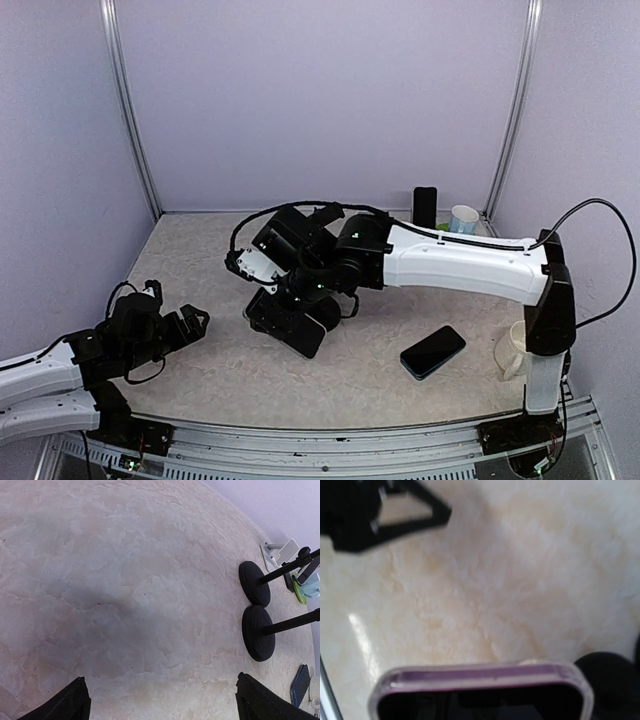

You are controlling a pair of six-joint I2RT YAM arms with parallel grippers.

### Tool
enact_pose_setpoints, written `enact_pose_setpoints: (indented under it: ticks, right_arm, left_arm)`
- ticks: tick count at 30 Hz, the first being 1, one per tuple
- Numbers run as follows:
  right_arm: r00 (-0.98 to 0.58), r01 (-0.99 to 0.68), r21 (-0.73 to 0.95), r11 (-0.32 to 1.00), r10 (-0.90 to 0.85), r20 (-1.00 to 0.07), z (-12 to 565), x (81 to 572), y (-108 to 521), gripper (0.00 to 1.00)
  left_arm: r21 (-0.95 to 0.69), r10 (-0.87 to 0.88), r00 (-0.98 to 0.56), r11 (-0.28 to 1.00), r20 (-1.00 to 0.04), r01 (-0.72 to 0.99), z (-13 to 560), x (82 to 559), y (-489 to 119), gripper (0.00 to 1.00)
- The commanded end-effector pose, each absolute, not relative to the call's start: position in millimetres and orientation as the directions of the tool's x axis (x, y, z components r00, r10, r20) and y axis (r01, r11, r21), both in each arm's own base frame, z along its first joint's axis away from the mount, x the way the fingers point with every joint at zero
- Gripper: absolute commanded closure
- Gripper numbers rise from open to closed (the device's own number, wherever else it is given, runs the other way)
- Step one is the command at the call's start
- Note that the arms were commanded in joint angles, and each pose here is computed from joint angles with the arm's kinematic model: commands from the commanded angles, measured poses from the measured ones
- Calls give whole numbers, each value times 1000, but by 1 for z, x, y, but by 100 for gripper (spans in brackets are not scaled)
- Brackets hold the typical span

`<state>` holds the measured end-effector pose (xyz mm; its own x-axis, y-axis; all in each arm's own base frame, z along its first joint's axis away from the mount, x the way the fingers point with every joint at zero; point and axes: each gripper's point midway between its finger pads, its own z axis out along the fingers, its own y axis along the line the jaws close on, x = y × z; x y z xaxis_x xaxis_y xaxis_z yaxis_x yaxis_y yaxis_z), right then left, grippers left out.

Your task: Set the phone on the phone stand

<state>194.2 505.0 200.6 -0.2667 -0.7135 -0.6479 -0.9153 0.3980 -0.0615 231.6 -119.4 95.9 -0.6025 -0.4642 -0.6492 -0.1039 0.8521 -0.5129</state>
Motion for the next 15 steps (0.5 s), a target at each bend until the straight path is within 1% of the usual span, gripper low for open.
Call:
enact_pose_setpoints:
  ticks: [1, 5, 15]
  right_arm:
    - [-204, -895, -92, 436, -585, -785, 279, 198, 502, 55]
    - [-191, -869, -115, 481, -541, -819, 311, 205, 492, 55]
    - [-140, -811, -160, 564, -451, -882, 369, 217, 466, 58]
  left_arm:
    - [-519, -472, -607, 847, -640, -111, 91, 231, -119, 1]
    - [-524, -473, -608, 845, -637, -109, 91, 232, -120, 1]
    - [-526, -473, -616, 844, -630, -110, 88, 231, -122, 1]
